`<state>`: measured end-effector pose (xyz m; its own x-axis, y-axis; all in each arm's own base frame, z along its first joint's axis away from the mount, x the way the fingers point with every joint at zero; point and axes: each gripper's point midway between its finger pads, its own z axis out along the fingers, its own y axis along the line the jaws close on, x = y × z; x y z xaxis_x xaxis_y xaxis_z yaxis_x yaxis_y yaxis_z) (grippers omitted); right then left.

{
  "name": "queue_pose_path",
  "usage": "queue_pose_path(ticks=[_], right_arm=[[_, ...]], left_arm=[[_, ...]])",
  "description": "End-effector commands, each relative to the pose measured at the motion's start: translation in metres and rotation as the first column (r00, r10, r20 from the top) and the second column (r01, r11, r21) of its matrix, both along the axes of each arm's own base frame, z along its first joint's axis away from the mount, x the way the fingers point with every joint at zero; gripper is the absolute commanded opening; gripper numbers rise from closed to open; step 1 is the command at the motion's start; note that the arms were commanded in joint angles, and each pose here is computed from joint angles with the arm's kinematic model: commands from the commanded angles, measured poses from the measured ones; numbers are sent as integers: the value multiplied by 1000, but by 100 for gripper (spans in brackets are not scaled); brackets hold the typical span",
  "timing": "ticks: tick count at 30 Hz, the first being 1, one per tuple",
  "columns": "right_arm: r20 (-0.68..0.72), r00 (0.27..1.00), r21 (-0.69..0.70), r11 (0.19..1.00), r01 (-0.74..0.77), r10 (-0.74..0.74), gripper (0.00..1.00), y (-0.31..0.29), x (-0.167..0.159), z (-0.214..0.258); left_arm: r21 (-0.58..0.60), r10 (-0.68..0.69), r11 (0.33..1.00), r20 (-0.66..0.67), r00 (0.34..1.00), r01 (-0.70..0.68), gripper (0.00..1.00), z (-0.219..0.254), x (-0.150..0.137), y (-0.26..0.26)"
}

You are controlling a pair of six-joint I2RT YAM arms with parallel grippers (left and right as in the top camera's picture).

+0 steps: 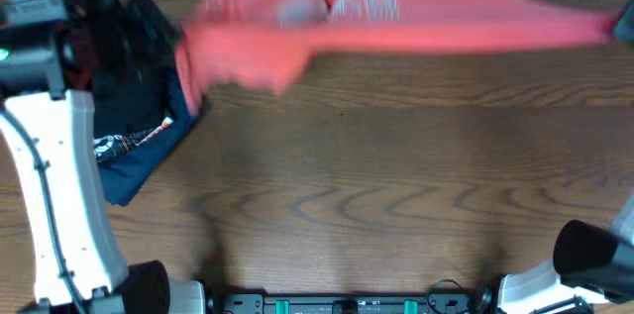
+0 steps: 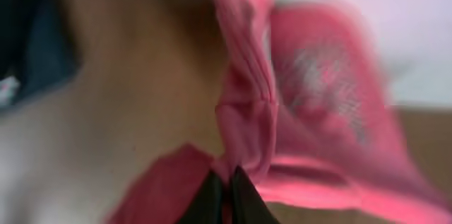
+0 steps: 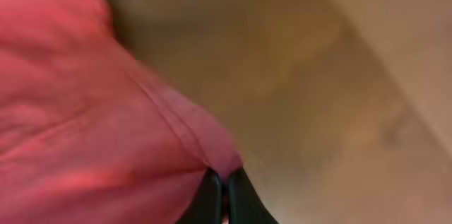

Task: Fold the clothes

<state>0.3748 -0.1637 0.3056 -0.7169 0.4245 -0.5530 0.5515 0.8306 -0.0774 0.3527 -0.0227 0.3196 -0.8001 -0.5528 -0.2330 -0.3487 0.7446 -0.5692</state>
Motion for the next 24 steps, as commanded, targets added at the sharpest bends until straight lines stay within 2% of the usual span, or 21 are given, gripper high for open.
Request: queue_pose_path(ticks=[1, 5, 8, 14, 19, 24], right_arm=[[-214, 975, -39, 998, 58, -65, 1, -22, -27, -56], [-406, 908, 20, 992, 123, -104, 1, -20, -65, -124], [-518, 845, 40, 983, 180, -134, 1, -16, -96, -161], [-620, 749, 21, 949, 314, -234, 1, -17, -140, -194], [-650, 721, 24, 942, 334, -239, 1, -14, -152, -203], [-663, 707, 22, 938, 347, -246, 1, -12, -157, -202]], left_arm=[[84, -95, 990, -177, 980, 111, 6, -55, -17, 5], [24, -200, 973, -401, 894, 228, 6, -111, -61, -13], [-39, -274, 952, -542, 794, 302, 6, -149, -100, -27], [-142, -357, 919, -692, 628, 367, 6, -199, -162, -48], [-168, -372, 911, -732, 571, 378, 6, -216, -193, -50], [-155, -372, 911, -710, 598, 383, 6, -210, -208, -50]])
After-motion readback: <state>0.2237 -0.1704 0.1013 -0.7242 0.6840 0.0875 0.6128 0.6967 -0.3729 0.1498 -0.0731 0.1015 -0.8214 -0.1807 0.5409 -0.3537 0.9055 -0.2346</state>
